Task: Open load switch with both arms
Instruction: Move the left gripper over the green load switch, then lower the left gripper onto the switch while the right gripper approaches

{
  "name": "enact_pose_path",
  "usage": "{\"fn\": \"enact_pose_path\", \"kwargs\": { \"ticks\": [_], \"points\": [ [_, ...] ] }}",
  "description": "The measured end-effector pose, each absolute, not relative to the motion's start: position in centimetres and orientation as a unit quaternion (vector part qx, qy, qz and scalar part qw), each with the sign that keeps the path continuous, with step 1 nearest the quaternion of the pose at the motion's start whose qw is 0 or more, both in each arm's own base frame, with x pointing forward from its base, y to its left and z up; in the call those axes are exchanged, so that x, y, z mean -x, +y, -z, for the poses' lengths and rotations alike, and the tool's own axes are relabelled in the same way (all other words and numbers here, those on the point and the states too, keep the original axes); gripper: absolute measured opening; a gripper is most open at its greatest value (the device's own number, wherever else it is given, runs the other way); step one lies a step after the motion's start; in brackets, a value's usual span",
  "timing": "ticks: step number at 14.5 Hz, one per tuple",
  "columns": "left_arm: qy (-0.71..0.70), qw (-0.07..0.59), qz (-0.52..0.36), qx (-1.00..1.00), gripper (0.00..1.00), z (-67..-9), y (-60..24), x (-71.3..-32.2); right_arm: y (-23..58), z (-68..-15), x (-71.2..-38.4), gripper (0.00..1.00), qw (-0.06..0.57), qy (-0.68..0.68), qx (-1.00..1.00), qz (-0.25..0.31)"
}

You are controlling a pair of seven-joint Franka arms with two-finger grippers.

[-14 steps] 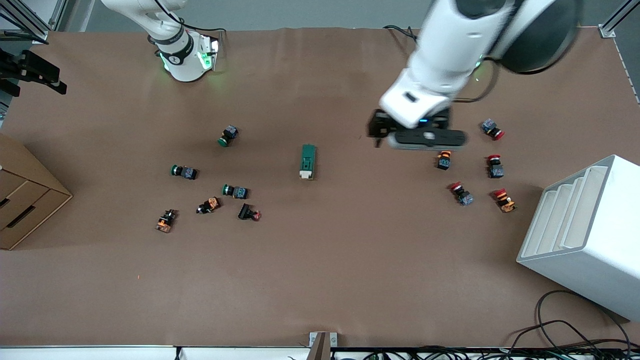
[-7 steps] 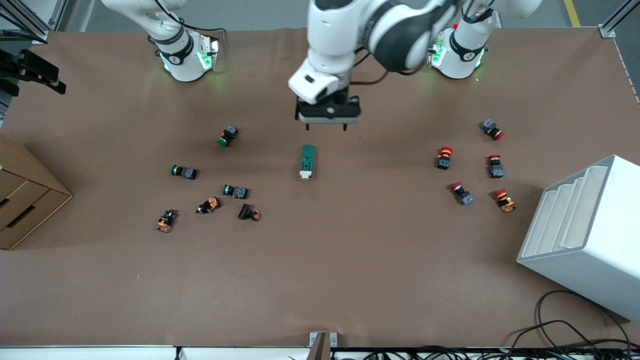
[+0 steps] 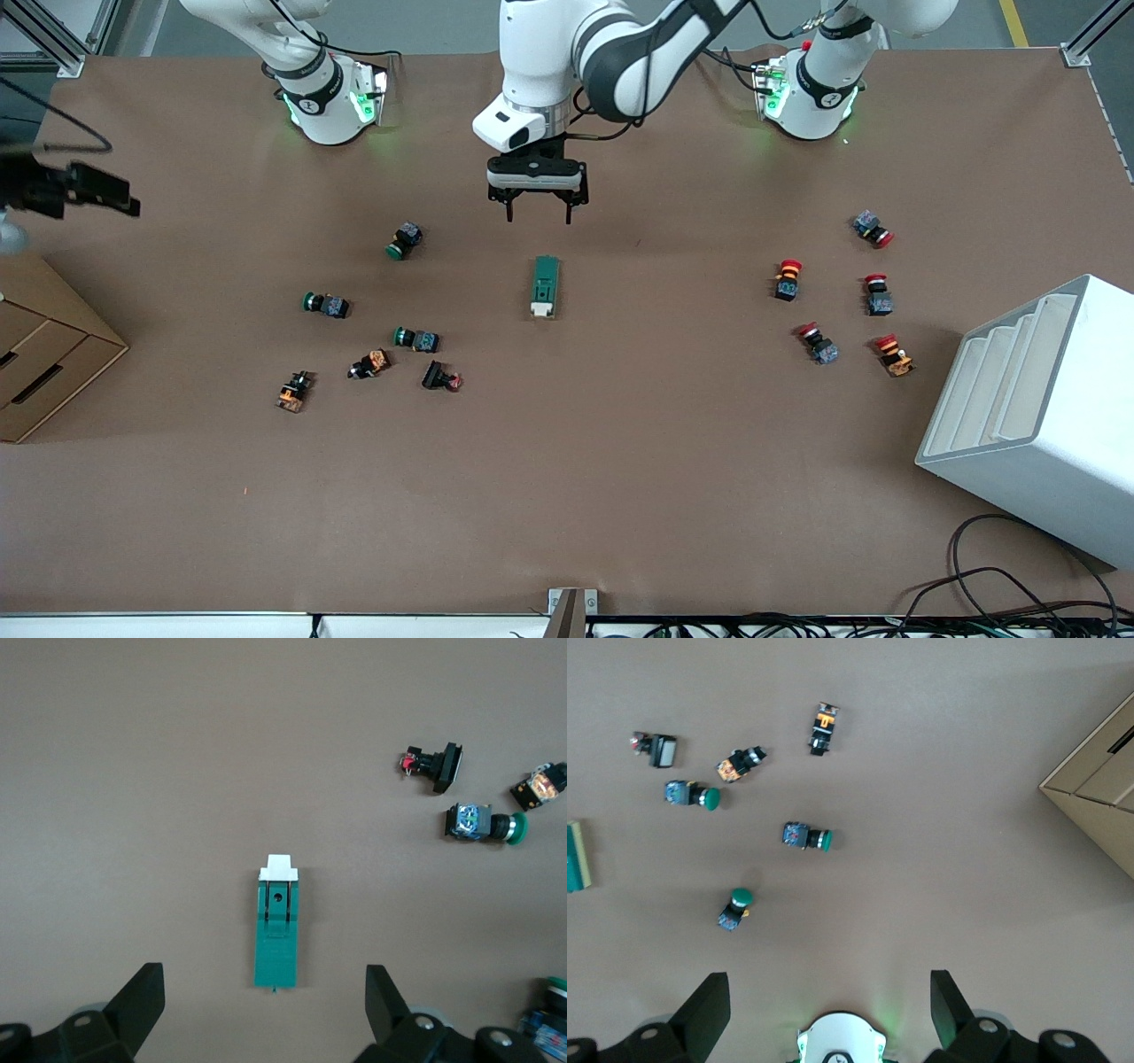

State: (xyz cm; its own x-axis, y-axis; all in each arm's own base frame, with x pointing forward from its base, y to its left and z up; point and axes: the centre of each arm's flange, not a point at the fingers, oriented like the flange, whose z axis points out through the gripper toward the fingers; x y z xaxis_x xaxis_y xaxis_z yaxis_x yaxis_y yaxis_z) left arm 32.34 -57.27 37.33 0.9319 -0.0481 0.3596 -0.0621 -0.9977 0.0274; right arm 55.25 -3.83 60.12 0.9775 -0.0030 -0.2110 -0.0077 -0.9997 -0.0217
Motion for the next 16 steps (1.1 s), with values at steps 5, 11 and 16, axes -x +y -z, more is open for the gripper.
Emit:
{"fn": "enact_pose_path", "kwargs": {
  "ticks": [5, 11, 16],
  "points": [
    [-0.084, -0.038, -0.275, -0.957, 0.99, -26.7, -58.4, -28.3, -4.3, -53.8, -59.0, 1.00, 0.010, 0.017, 0.992, -0.124],
    [-0.105, 0.006, -0.367, -0.924, 1.00, -14.9, -55.7, -24.5, 7.6, -48.9, -59.7, 1.00, 0.010, 0.165, 0.980, -0.111],
    [-0.088, 0.042, -0.404, -0.910, 1.00, -11.1, -54.2, -24.1, 19.6, -44.3, -58.7, 1.00, -0.026, 0.347, 0.932, -0.099]
  ]
}}
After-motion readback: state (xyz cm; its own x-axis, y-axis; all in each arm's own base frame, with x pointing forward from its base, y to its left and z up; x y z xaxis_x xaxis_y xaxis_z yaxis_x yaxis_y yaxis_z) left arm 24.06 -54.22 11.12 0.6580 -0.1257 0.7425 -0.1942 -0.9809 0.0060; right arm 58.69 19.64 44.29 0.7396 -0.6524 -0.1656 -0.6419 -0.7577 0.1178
